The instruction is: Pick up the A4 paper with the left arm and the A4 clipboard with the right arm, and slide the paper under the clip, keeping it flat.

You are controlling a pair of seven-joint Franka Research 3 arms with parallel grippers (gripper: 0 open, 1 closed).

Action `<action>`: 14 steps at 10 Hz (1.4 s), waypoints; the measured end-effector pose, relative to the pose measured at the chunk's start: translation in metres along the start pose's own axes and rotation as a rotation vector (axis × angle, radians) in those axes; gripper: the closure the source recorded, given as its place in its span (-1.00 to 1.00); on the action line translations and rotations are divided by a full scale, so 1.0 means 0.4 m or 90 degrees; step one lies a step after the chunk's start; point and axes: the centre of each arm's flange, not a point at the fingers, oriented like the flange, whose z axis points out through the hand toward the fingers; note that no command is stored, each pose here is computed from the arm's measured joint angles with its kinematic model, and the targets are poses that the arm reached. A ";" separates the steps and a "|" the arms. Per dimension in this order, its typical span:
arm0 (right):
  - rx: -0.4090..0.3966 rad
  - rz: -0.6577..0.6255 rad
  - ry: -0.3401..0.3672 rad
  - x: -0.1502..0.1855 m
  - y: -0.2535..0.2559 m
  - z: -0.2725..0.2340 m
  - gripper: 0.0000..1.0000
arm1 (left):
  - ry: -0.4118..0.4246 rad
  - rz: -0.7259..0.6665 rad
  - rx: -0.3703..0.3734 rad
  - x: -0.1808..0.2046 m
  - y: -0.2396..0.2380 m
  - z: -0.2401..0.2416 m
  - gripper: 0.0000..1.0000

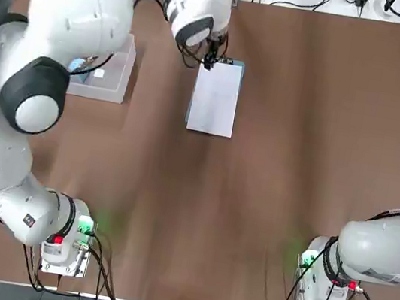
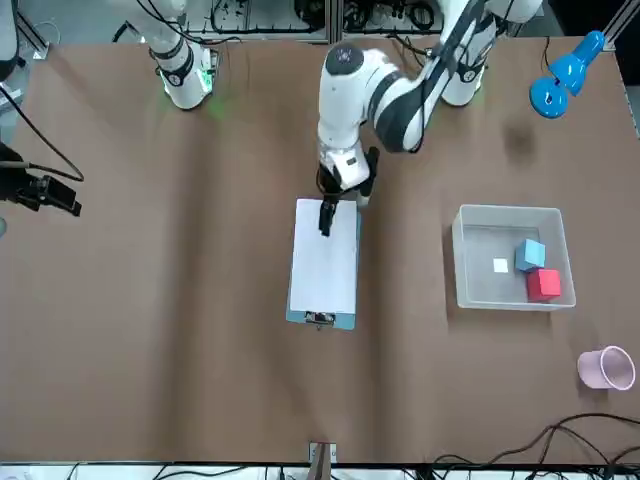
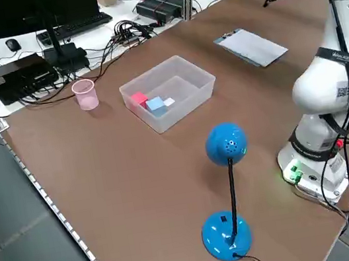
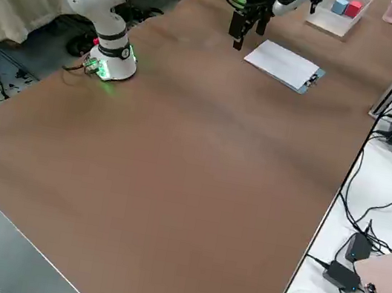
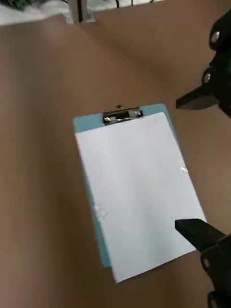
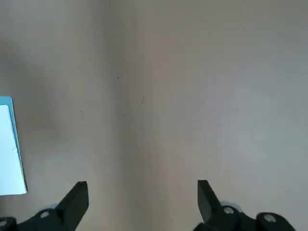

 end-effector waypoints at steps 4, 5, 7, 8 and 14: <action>0.000 0.000 0.000 0.000 0.000 0.000 -1.00 | 0.064 0.017 0.027 0.211 0.050 -0.114 -1.00; 0.000 0.000 0.000 0.000 -0.001 0.000 -1.00 | 0.067 0.029 0.049 0.260 0.053 -0.130 -1.00; 0.000 0.000 0.000 0.000 -0.001 0.000 -1.00 | 0.043 0.072 0.071 0.372 0.068 -0.179 -1.00; 0.000 0.000 -0.001 0.000 -0.001 0.001 -1.00 | 0.026 0.103 0.075 0.438 0.076 -0.214 -1.00; 0.000 -0.005 -0.002 -0.002 -0.011 0.000 -1.00 | -0.067 0.535 0.171 0.785 0.007 -0.380 -1.00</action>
